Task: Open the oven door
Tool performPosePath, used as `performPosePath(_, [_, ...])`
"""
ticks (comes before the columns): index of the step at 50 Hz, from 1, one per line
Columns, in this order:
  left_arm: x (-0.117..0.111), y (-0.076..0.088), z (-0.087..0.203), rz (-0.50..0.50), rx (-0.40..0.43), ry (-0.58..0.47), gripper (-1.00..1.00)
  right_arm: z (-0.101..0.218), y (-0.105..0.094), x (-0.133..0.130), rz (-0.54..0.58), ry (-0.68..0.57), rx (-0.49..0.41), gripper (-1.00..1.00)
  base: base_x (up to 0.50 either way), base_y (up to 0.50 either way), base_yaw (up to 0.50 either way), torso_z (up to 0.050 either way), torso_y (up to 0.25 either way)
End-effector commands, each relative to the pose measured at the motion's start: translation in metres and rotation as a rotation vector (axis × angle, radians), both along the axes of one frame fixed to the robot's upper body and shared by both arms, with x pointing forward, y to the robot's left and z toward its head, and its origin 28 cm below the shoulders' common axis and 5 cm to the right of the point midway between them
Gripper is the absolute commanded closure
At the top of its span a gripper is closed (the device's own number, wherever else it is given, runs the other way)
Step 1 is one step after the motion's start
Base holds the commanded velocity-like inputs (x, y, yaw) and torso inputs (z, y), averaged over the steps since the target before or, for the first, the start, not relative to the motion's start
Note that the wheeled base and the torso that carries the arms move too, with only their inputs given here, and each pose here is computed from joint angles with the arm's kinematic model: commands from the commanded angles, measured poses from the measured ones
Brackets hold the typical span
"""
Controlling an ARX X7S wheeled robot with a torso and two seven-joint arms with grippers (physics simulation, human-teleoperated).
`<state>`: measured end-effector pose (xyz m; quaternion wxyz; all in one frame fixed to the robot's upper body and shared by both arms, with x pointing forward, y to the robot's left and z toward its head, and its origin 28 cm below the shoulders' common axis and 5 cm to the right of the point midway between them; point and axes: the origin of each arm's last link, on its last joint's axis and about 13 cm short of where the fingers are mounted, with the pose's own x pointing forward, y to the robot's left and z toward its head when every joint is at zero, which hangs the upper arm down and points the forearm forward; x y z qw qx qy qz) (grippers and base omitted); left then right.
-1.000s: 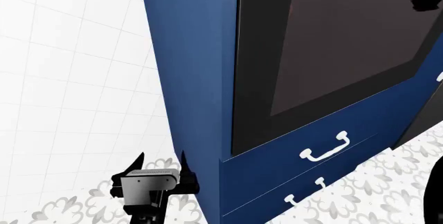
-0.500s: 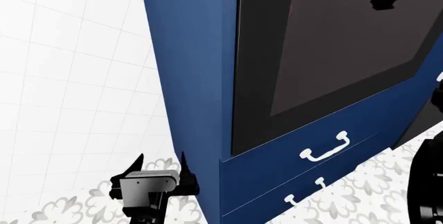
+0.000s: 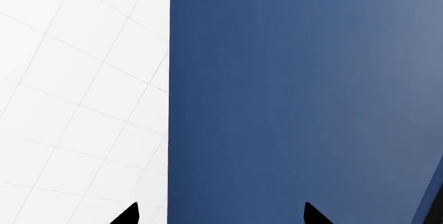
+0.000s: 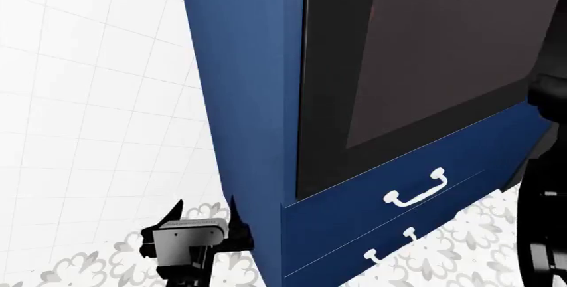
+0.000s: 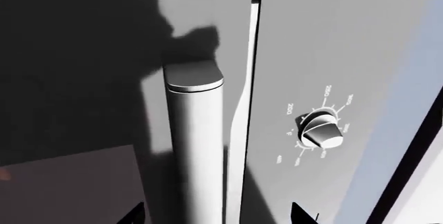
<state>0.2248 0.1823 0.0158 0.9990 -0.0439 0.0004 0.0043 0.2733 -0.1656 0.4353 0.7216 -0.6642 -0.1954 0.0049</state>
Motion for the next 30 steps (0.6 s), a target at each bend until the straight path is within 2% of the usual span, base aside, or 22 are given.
performPosePath(1, [-0.008,0.002,-0.011,0.013,-0.013,0.032,-1.0,0.002,0.004,0.029,0.019,0.026,-0.02,-1.0,0.0,0.0,0.0,0.0,0.0])
performPosePath(8, [-0.016,0.001,-0.017,0.019,-0.015,0.046,-1.0,0.005,0.009,0.022,0.032,0.018,-0.048,-1.0,0.0,0.0,0.0,0.0,0.0])
performPosePath(11, [-0.015,0.002,-0.017,0.023,-0.021,0.047,-1.0,0.006,0.008,0.026,0.026,0.019,-0.056,-1.0,0.0,0.0,0.0,0.0,0.0])
performPosePath(21, [-0.018,0.001,-0.017,0.026,-0.02,0.052,-1.0,0.001,0.003,0.026,0.011,0.018,-0.041,-1.0,0.0,0.0,0.0,0.0,0.0])
performPosePath(30, [-0.015,0.003,-0.019,0.036,-0.021,0.061,-1.0,0.007,0.003,0.053,0.005,0.033,-0.027,-1.0,0.0,0.0,0.0,0.0,0.0])
